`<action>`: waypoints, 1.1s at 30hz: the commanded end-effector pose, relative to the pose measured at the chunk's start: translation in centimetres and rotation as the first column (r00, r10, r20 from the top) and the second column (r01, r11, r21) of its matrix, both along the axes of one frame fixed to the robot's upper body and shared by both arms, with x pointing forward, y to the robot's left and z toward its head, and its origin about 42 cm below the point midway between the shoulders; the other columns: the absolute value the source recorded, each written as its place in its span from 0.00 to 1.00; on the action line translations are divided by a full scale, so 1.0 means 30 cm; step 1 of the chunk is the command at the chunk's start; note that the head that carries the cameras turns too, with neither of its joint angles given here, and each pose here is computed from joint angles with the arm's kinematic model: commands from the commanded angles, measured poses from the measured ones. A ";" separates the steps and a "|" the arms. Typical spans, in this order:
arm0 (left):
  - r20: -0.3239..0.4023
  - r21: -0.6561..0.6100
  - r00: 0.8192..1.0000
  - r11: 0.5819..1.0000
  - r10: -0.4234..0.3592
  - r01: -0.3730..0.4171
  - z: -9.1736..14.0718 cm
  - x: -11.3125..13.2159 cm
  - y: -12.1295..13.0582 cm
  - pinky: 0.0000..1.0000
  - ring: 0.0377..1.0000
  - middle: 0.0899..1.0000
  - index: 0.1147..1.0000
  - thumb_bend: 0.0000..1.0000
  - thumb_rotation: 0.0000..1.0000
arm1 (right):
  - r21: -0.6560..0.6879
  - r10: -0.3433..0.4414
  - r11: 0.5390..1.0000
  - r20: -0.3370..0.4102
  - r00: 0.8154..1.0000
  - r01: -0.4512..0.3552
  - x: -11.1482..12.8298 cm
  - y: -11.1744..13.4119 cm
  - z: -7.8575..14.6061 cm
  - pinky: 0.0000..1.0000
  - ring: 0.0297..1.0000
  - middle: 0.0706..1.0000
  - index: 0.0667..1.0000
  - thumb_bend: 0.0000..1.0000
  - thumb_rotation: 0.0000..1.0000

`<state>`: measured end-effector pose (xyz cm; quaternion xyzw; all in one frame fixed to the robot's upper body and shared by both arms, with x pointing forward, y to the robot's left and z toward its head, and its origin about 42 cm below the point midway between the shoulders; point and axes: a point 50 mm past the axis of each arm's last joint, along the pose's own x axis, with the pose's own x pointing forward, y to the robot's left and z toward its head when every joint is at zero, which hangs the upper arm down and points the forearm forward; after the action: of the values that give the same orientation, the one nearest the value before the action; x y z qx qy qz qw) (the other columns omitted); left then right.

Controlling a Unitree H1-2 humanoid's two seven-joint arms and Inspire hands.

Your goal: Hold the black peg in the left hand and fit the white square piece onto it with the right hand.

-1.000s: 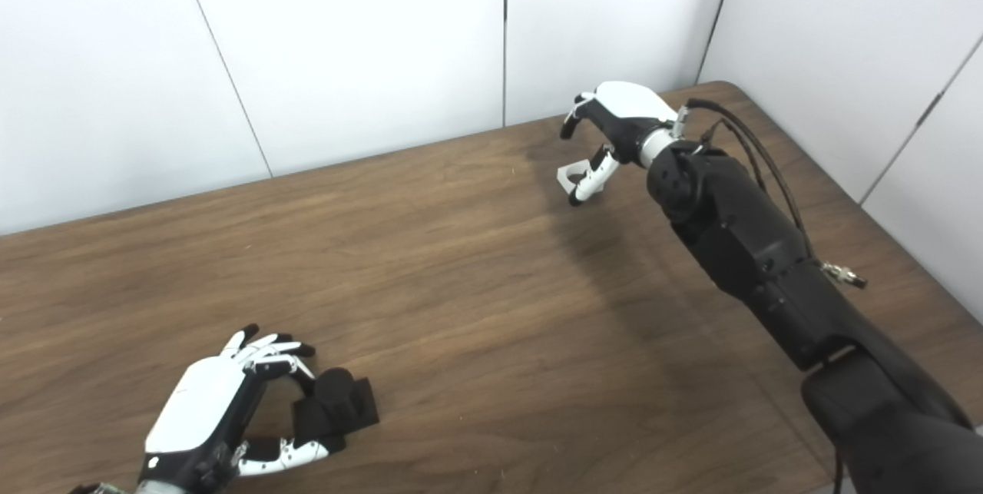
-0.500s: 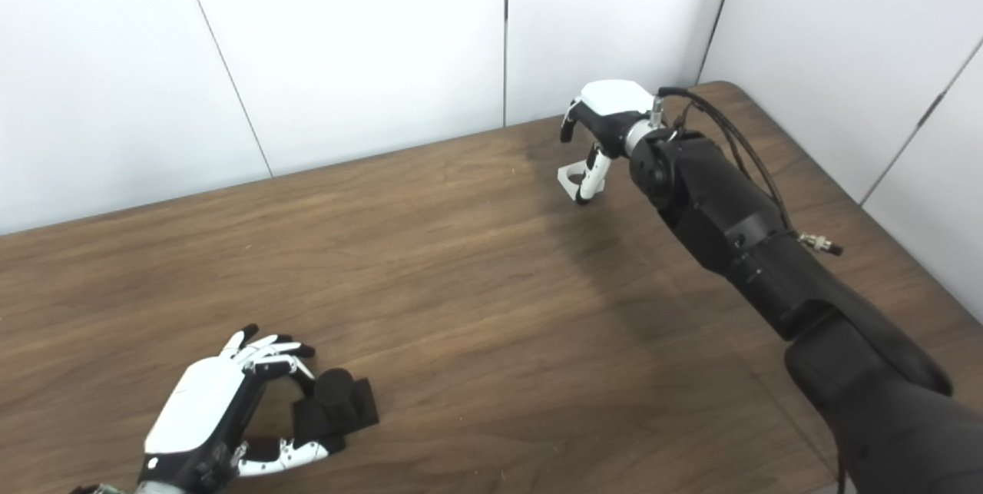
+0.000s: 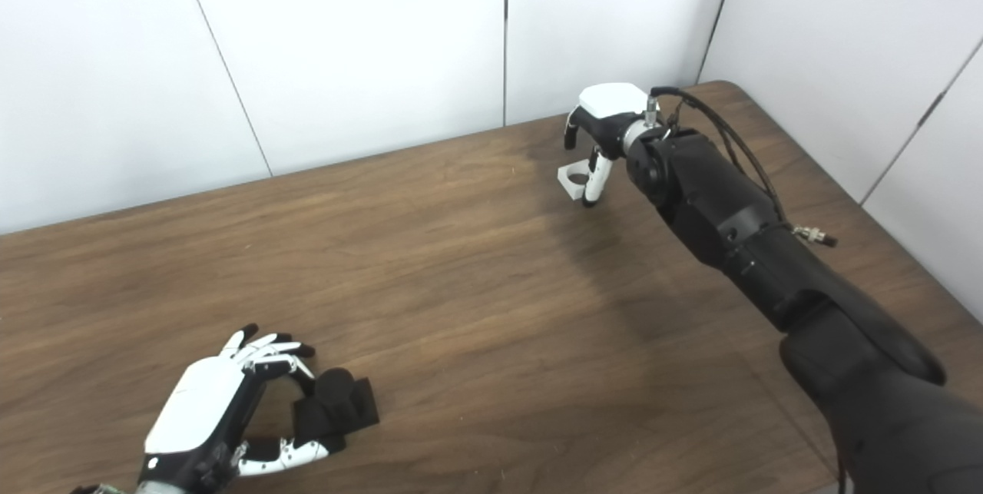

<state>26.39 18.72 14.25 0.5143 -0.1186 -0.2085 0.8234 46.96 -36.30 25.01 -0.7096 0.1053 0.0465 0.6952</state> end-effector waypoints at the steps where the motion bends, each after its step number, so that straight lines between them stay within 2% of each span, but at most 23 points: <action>1: -0.041 0.042 0.999 0.999 0.005 -0.003 -0.020 -0.016 0.016 1.00 0.87 0.74 0.42 0.52 0.05 | -0.030 0.013 0.999 0.076 0.997 -0.011 0.033 0.003 0.111 1.00 0.99 0.91 0.63 0.88 0.13; 11: -0.041 0.043 0.999 0.999 0.009 -0.007 -0.015 -0.015 0.015 1.00 0.87 0.74 0.42 0.52 0.05 | -0.030 0.004 1.000 0.066 0.998 -0.002 0.026 -0.007 0.095 1.00 0.99 0.90 0.62 0.87 0.13; 18: -0.041 0.048 0.999 0.999 0.008 -0.007 -0.010 -0.018 0.014 1.00 0.87 0.74 0.42 0.52 0.05 | -0.023 0.005 1.000 0.041 0.999 -0.004 0.023 -0.007 0.083 1.00 0.98 0.88 0.56 0.84 0.12; 19: -0.043 0.048 0.999 0.999 0.010 -0.008 -0.010 -0.019 0.013 1.00 0.87 0.74 0.42 0.52 0.05 | -0.019 0.006 1.000 0.040 0.999 -0.006 0.022 -0.007 0.083 1.00 0.98 0.87 0.51 0.69 0.13; 20: -0.042 0.047 0.999 0.999 0.010 -0.008 -0.010 -0.019 0.014 1.00 0.87 0.74 0.42 0.52 0.05 | -0.018 0.006 1.000 0.038 0.999 -0.005 0.022 -0.007 0.080 1.00 0.98 0.87 0.48 0.59 0.14; 21: -0.041 0.046 0.999 0.999 0.009 -0.007 -0.010 -0.019 0.014 1.00 0.87 0.74 0.42 0.52 0.05 | -0.018 0.006 1.000 0.036 0.999 -0.005 0.023 -0.008 0.078 1.00 0.97 0.87 0.47 0.56 0.14; 24: -0.042 0.044 0.999 0.999 0.011 -0.009 -0.008 -0.020 0.013 1.00 0.87 0.74 0.42 0.52 0.05 | -0.016 0.007 1.000 0.030 1.000 -0.007 0.022 -0.011 0.073 1.00 0.97 0.87 0.45 0.53 0.14; 33: -0.046 0.042 0.999 0.999 0.020 -0.018 -0.007 -0.019 0.012 1.00 0.87 0.74 0.42 0.52 0.05 | -0.015 0.028 1.000 0.029 0.999 -0.027 0.017 -0.021 0.065 0.96 0.95 0.82 0.45 0.52 0.13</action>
<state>26.36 18.66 14.47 0.5156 -0.1106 -0.2071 0.8240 46.92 -36.35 24.62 -0.7115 0.1101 0.0629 0.6911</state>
